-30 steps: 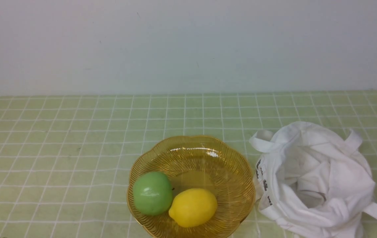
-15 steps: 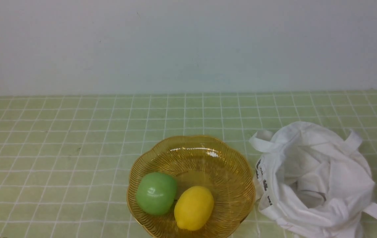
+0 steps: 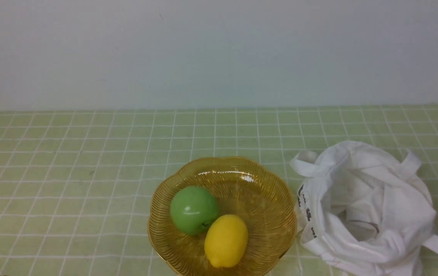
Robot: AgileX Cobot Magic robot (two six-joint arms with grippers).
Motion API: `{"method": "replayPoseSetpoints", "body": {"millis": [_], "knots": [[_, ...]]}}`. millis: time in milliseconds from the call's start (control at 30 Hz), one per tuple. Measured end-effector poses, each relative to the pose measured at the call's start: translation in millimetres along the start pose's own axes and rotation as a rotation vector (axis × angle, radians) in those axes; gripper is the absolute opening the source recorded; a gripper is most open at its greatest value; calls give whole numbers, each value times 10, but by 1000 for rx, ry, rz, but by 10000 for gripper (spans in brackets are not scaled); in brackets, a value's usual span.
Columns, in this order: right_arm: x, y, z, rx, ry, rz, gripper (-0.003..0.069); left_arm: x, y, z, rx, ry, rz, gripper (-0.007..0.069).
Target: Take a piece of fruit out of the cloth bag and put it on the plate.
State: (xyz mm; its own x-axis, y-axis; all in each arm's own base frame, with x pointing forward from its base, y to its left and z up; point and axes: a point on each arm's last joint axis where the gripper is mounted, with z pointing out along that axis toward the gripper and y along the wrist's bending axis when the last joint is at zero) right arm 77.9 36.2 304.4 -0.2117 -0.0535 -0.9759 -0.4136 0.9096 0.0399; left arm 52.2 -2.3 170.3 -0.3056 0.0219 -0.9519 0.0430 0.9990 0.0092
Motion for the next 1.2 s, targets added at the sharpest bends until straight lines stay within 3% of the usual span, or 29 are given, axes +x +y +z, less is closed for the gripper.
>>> {"method": "replayPoseSetpoints", "body": {"millis": [467, 733, 1200], "knots": [[11, -1, 1, 1, 10, 2, -14, 0, 0, 0, 0, 0, 0, -8], [258, -16, -64, 3, -26, 3, -15, 0, 0, 0, 0, 0, 0, -8], [1174, -231, -79, 320, -110, 59, -15, 0, 0, 0, 0, 0, 0, -8]]}}
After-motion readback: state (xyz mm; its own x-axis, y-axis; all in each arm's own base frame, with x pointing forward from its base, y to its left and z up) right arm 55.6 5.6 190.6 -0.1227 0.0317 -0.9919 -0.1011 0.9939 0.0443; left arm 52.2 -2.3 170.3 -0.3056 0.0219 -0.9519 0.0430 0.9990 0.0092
